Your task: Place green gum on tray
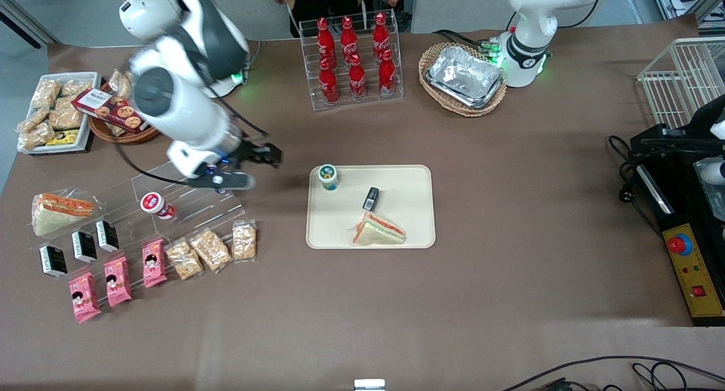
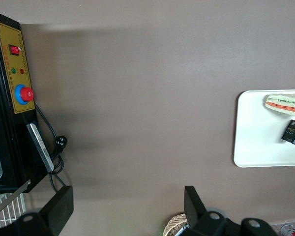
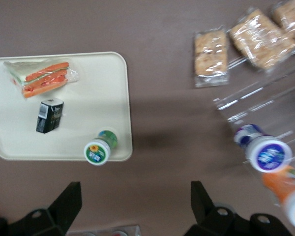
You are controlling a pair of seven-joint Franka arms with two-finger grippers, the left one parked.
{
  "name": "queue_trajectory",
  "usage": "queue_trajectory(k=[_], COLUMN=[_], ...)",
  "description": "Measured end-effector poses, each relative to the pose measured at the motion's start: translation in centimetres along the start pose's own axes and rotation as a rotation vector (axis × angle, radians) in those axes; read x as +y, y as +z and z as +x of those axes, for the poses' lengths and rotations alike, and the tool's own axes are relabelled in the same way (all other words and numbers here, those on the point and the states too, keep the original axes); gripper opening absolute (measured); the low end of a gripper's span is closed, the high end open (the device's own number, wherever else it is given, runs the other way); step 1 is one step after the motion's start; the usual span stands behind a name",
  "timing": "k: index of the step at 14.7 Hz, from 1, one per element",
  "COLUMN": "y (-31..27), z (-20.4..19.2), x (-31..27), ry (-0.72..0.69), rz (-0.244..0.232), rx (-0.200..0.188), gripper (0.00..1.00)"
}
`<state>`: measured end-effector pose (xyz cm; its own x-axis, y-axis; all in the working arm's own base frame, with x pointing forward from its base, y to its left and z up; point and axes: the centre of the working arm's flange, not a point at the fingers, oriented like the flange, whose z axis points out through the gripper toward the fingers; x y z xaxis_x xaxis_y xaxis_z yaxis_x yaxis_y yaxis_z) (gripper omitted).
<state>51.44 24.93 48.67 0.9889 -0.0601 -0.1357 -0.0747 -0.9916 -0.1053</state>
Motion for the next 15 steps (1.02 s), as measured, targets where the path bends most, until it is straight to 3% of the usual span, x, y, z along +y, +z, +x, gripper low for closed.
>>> queue_trajectory(k=[7, 11, 15], y=[-10.6, -14.1, -15.6], z=[2.6, 3.0, 3.5], x=[12.4, 17.5, 21.5], ry=[-0.127, -0.126, -0.094], rz=[-0.017, -0.065, -0.063], rx=[0.007, 0.036, 0.062], gripper=[0.99, 1.00, 1.00])
